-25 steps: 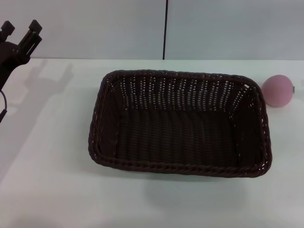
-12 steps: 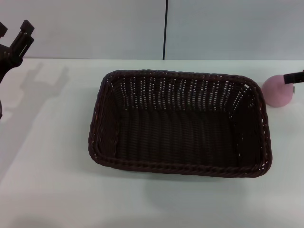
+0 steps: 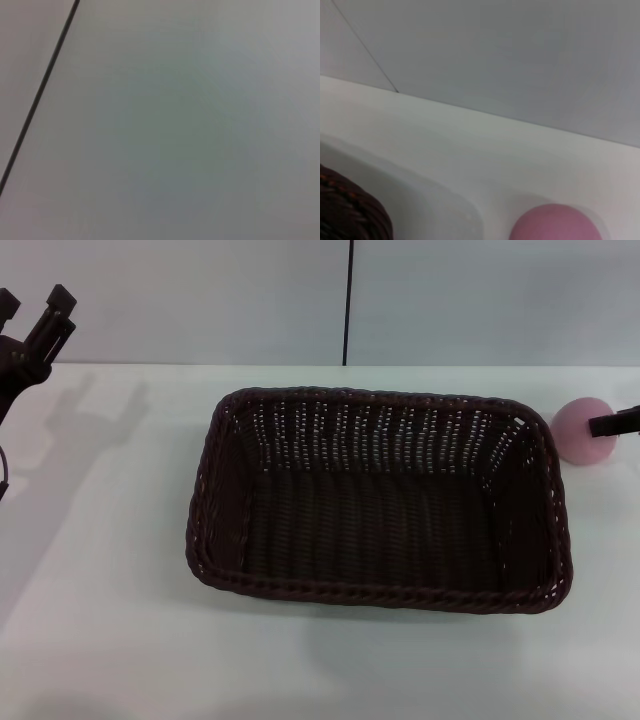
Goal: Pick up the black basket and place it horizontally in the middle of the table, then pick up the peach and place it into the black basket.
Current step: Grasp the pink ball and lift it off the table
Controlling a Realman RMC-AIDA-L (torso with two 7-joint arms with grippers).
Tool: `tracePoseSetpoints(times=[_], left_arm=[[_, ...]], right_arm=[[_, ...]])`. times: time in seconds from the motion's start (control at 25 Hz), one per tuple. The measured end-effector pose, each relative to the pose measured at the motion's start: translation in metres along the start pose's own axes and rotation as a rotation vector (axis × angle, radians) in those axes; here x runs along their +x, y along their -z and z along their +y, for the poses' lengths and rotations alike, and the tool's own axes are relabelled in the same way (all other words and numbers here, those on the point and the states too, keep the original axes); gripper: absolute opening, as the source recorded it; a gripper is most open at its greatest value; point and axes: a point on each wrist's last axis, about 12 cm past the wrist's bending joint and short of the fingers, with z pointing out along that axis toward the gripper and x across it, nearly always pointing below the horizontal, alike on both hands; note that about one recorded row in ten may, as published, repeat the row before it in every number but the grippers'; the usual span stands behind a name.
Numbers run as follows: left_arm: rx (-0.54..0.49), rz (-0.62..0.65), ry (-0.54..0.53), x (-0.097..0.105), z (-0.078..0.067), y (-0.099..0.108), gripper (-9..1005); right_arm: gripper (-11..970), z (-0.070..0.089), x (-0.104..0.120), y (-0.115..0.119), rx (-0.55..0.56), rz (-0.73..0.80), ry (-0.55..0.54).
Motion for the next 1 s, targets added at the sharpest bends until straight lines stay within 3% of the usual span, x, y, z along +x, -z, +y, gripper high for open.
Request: tracePoseSetpoints(times=[0.12,0.32,0.76,1.0], left_arm=[[0.003,-0.002,0.000,0.000,0.000,-0.001,813],[0.006,-0.004,0.006,-0.001,-0.001,-0.001,813],[0.006,-0.004,0.010,-0.001,0.000,-0.001,813],[0.000,0.002,0.015,0.001,0.000,0.000,813]], right_arm=[[477,0.000,0.000,-0.005,0.001,0.004,-0.005],[307,0.000,-0.001,-0.009,0.010,0.002,-0.002],[311,0.003,-0.004,-0.020,0.019,0.013,0.018],[250,0.005,-0.004,-0.022,0.022,0.015,0.026]])
